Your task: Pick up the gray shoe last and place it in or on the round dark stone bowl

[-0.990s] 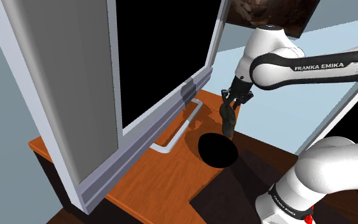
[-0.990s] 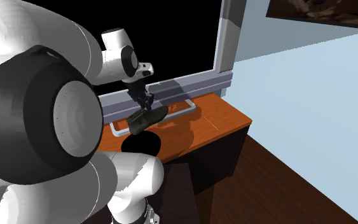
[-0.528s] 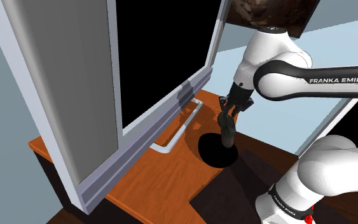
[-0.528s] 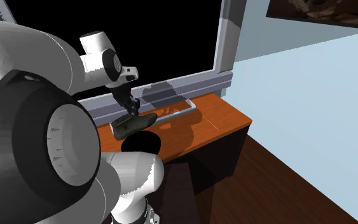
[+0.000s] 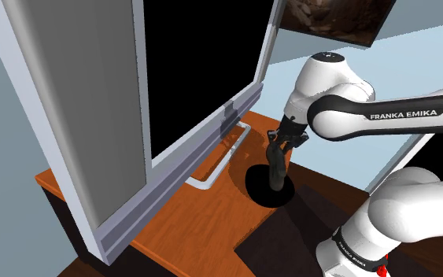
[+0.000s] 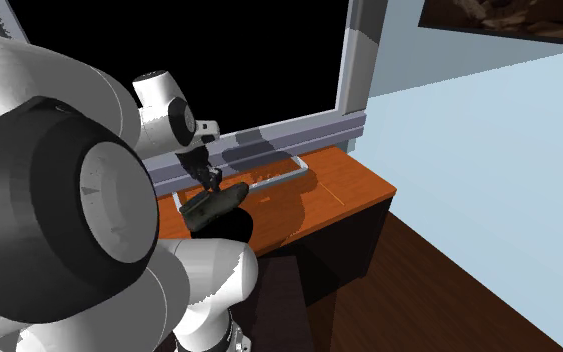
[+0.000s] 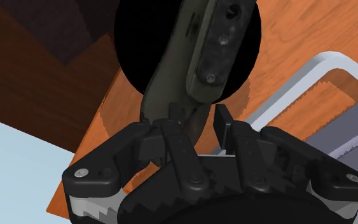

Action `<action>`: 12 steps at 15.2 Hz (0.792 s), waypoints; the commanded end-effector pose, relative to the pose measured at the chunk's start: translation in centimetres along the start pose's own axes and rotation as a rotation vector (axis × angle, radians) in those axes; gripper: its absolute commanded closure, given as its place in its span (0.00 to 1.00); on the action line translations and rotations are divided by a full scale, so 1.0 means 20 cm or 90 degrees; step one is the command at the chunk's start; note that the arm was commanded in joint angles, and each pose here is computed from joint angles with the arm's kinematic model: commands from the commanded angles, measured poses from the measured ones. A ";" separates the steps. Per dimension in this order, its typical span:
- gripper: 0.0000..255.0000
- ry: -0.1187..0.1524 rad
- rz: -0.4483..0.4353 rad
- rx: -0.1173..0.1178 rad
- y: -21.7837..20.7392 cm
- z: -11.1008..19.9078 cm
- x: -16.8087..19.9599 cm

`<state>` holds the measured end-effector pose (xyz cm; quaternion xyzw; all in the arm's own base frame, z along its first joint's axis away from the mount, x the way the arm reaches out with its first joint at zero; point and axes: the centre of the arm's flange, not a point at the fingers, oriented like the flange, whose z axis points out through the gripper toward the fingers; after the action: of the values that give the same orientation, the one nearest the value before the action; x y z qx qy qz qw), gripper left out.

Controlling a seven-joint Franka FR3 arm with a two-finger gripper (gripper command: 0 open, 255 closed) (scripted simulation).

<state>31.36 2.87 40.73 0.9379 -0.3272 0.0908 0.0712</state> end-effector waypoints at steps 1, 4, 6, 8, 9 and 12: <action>1.00 0.001 0.000 0.001 -0.01 0.05 -0.01; 1.00 0.001 0.000 0.001 -0.01 0.13 -0.03; 1.00 0.001 0.000 0.001 -0.02 0.18 -0.04; 1.00 0.001 0.000 0.001 -0.02 0.23 -0.05; 1.00 0.001 0.000 0.001 -0.02 0.26 -0.06; 1.00 0.001 0.000 0.001 -0.03 0.32 -0.07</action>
<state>31.35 2.95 34.34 0.9378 -0.3273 0.0909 0.0713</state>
